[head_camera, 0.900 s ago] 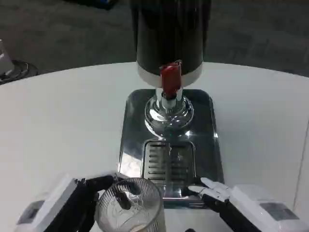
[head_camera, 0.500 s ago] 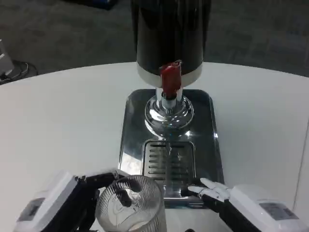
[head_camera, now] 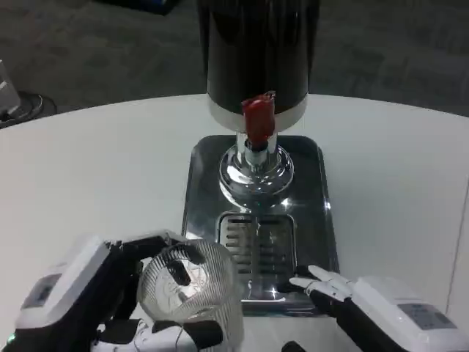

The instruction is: Grasp the cup under the faucet to collect the drink, then remove the cup.

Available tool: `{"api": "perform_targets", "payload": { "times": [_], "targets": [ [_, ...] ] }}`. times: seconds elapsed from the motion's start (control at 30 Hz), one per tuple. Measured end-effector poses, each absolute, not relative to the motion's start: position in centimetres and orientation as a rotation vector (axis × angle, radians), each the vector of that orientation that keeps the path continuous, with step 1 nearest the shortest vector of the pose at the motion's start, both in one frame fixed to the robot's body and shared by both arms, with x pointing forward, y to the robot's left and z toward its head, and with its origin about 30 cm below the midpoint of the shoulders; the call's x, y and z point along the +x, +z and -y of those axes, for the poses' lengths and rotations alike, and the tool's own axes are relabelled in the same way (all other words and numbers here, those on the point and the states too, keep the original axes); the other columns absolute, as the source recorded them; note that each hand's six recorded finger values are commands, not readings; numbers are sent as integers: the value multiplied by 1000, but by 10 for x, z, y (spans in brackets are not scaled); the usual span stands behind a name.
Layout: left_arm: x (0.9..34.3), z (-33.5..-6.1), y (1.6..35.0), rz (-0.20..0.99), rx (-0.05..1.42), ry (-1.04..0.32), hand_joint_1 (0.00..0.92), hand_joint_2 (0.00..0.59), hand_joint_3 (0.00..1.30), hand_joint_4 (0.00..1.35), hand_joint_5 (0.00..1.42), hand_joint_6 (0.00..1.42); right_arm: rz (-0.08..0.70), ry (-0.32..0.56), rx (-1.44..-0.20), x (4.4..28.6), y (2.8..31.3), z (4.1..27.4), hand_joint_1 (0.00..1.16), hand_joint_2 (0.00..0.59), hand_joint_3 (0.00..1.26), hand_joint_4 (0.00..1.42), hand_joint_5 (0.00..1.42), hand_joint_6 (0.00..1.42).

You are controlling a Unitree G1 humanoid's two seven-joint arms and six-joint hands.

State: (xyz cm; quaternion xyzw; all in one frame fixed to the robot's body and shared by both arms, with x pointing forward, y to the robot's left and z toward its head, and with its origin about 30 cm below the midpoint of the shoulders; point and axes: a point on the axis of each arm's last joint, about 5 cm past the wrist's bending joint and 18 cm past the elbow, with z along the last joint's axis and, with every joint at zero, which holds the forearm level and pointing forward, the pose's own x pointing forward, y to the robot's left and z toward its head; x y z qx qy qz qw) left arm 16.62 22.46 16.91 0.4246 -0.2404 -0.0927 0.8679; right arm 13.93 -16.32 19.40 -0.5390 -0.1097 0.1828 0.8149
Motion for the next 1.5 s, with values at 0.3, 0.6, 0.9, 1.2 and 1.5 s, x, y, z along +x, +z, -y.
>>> {"api": "perform_targets", "payload": {
  "times": [0.3, 0.6, 0.9, 1.2, 1.5],
  "targets": [
    [188, -233, 173, 508, 914, -155, 497, 34, 1000, 1144, 1325, 1424, 222, 361, -1152, 136, 196, 168, 368, 446, 187, 63, 75, 113],
    [219, -238, 172, 489, 969, -101, 495, 33, 1000, 1144, 1325, 1424, 238, 336, -1141, 137, 198, 169, 368, 446, 157, 64, 85, 113],
    [251, -222, 166, 480, 1023, -132, 495, 33, 1000, 1144, 1325, 1424, 247, 336, -1119, 136, 201, 171, 368, 446, 163, 76, 95, 113],
    [278, -201, 168, 499, 1053, -177, 495, 33, 1000, 1144, 1325, 1424, 242, 341, -1103, 130, 202, 172, 368, 446, 168, 85, 104, 113],
    [290, -193, 174, 510, 1070, -188, 495, 33, 1000, 1144, 1325, 1424, 226, 339, -1103, 126, 201, 175, 368, 446, 174, 86, 109, 113]
  ]
}}
